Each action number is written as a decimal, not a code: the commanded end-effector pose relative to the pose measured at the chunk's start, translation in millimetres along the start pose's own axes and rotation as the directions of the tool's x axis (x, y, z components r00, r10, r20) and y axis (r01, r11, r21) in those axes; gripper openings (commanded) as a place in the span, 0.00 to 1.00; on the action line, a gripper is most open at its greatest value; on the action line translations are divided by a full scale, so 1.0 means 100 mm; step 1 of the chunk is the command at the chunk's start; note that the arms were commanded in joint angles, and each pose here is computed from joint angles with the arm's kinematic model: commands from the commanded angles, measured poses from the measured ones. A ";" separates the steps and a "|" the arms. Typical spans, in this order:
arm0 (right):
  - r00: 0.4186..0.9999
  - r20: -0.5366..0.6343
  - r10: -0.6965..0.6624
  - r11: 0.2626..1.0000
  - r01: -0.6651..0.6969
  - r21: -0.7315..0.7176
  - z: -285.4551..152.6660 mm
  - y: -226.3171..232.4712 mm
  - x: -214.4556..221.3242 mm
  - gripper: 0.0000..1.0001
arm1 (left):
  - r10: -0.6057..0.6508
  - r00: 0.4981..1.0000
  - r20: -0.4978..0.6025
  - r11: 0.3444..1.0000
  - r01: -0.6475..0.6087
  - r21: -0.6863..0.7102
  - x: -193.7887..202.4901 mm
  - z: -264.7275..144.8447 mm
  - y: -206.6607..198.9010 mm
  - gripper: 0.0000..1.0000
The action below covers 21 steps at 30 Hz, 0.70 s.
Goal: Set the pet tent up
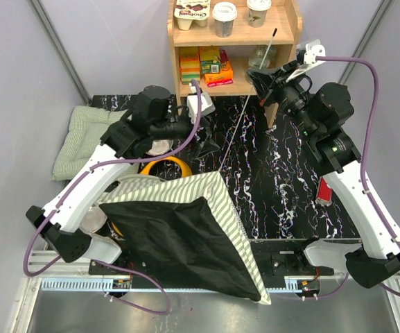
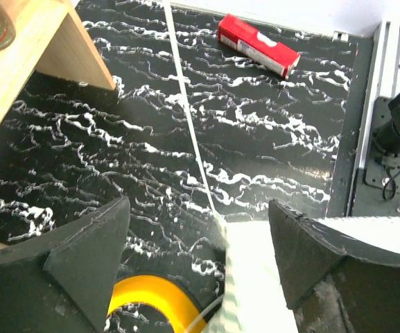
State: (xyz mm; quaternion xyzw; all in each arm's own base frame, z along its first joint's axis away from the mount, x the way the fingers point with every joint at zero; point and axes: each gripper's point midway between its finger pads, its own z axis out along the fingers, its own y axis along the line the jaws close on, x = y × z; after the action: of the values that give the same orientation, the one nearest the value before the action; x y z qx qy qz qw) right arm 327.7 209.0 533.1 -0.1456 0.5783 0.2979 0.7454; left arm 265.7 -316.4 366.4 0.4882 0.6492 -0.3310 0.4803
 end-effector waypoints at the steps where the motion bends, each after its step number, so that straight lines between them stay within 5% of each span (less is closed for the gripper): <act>1: 0.997 0.067 -0.035 0.997 0.030 0.066 -0.03 -0.10 -0.17 0.00 | 0.012 0.999 -0.032 0.999 -0.014 -0.052 0.04 -0.32 -0.10 0.81; 6: 0.999 0.040 -0.012 0.999 0.009 0.051 0.03 -0.09 -0.04 0.00 | -0.090 0.981 -0.173 0.995 0.080 -0.065 0.68 -0.17 -0.23 0.79; 21: 1.000 0.001 -0.019 0.998 0.019 0.060 -0.02 -0.11 0.06 0.00 | -0.083 0.934 -0.347 0.995 0.095 0.016 1.28 0.00 -0.71 0.83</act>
State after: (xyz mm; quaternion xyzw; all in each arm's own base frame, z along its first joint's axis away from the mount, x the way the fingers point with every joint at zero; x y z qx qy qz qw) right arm 338.3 205.9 518.2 -0.1310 0.5912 0.2825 0.7440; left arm 188.3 -307.1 246.8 0.5202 0.7292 -0.2957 0.3320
